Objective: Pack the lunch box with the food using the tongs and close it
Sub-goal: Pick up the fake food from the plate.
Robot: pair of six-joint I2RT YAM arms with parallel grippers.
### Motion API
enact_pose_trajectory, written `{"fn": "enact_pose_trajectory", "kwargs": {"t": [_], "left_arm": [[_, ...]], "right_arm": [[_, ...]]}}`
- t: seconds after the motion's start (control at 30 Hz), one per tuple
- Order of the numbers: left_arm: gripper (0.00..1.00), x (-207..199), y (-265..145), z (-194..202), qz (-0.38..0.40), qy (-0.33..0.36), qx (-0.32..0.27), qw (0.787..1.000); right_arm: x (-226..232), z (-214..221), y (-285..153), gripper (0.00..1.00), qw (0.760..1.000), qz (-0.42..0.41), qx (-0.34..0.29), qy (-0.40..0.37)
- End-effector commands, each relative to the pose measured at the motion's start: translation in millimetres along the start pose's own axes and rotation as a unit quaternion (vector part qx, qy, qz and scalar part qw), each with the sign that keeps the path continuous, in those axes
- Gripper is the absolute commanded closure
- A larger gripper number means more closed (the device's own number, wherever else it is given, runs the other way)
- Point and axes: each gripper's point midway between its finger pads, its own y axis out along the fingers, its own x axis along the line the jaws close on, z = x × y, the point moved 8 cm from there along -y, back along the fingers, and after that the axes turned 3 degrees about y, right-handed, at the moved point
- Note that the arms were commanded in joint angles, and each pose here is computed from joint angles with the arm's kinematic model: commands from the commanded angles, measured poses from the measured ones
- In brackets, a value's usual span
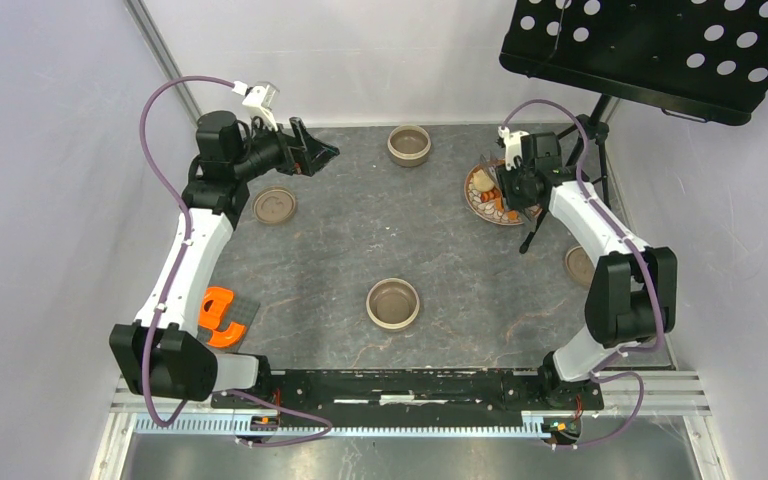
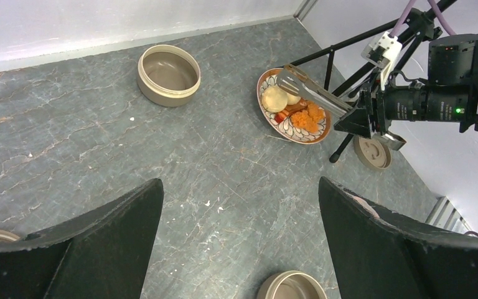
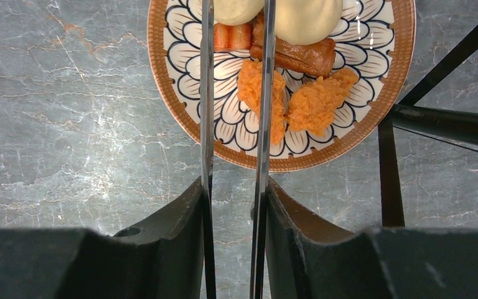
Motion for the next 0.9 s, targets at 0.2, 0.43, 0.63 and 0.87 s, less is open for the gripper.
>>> {"fn": "enact_pose_trajectory", "kwargs": {"t": [0.2, 0.43, 0.63, 0.87], "left_arm": [[0.00, 0.5, 0.8, -12.0, -0.001, 0.011, -0.025, 1.000], [0.00, 1.3, 2.4, -13.3, -0.002, 0.010, -0.026, 1.000], [0.00, 1.5, 3.3, -14.3, -0.002, 0.008, -0.027, 1.000], [0.00, 2.3, 5.7, -15.5, 0.000, 0.002, -0.027, 1.000]], "right_arm": [[-8.9, -7.8, 2.8, 0.60, 1.000, -0.011, -0.002, 0.023], [-11.8, -0.8, 9.1, 0.58, 0.999, -0.022, 0.012, 0.046], [-15.2, 5.0, 12.2, 0.59, 0.997, -0.035, 0.022, 0.070], [-14.0, 6.8, 11.9, 0.62, 0.993, -0.060, 0.025, 0.094]]}}
